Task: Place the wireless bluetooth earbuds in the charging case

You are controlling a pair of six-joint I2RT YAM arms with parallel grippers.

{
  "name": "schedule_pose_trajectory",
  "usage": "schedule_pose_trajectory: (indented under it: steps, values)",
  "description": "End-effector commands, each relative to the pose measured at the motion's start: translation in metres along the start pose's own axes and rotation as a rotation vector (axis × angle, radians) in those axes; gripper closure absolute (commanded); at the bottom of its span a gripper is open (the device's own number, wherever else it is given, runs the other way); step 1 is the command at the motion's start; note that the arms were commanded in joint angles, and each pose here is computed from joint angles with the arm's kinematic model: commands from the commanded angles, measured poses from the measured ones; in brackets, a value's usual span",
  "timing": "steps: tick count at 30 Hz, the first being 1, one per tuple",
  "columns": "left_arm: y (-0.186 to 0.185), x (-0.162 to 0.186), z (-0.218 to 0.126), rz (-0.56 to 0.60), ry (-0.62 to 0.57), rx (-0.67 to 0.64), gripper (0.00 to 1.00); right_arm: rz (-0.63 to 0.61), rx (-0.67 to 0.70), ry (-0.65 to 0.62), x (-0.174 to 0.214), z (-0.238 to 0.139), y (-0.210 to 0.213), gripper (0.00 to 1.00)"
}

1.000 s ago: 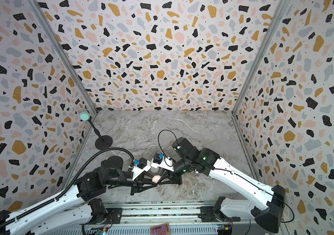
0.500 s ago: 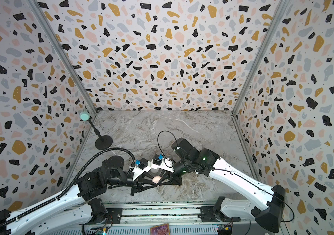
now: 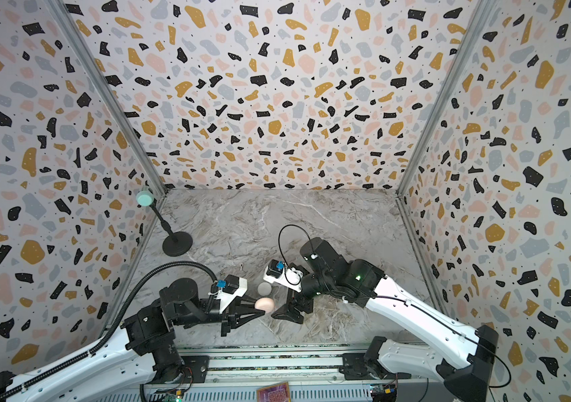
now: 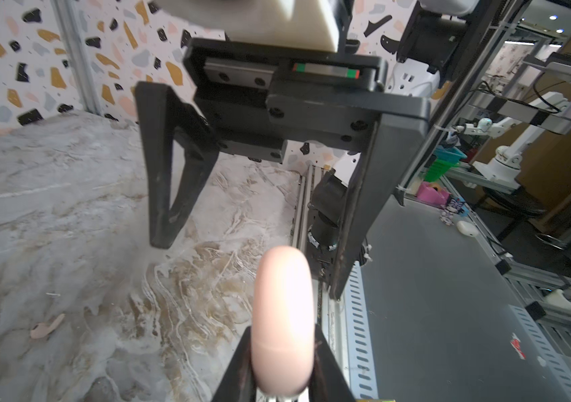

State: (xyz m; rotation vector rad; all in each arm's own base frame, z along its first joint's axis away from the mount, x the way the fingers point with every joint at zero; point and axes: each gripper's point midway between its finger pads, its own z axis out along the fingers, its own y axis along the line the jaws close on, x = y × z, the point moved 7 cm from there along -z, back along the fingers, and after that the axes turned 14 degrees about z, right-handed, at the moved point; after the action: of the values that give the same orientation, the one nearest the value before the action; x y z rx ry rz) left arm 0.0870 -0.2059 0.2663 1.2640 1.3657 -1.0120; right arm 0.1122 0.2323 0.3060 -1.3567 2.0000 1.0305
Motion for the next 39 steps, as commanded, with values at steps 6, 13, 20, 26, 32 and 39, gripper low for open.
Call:
schedule_pose_trajectory:
  steps: [6, 13, 20, 26, 32, 39]
  values:
    - [0.022, -0.009, 0.002, 0.106, -0.092, -0.201, 1.0, -0.027, 0.154, -0.313, -0.014, -0.048, -0.002, 0.01]
    - [0.012, 0.012, -0.007, 0.145, -0.25, -0.208, 1.0, 0.073, 0.207, -0.479, -0.001, -0.055, -0.007, 0.01]
    - [0.008, 0.021, -0.007, 0.205, -0.236, -0.183, 1.0, 0.122, 0.282, -0.495, 0.02, -0.048, -0.019, 0.01]
    - [0.011, 0.026, -0.007, 0.232, -0.189, -0.217, 1.0, 0.186, 0.463, -0.539, 0.028, -0.052, -0.039, 0.01]
    - [0.016, 0.024, -0.012, 0.247, -0.19, -0.285, 1.0, 0.207, 0.523, -0.574, 0.035, -0.054, -0.046, 0.01]
    - [0.014, 0.028, -0.003, 0.223, -0.175, -0.224, 1.0, 0.169, 0.479, -0.613, 0.037, -0.052, -0.042, 0.01]
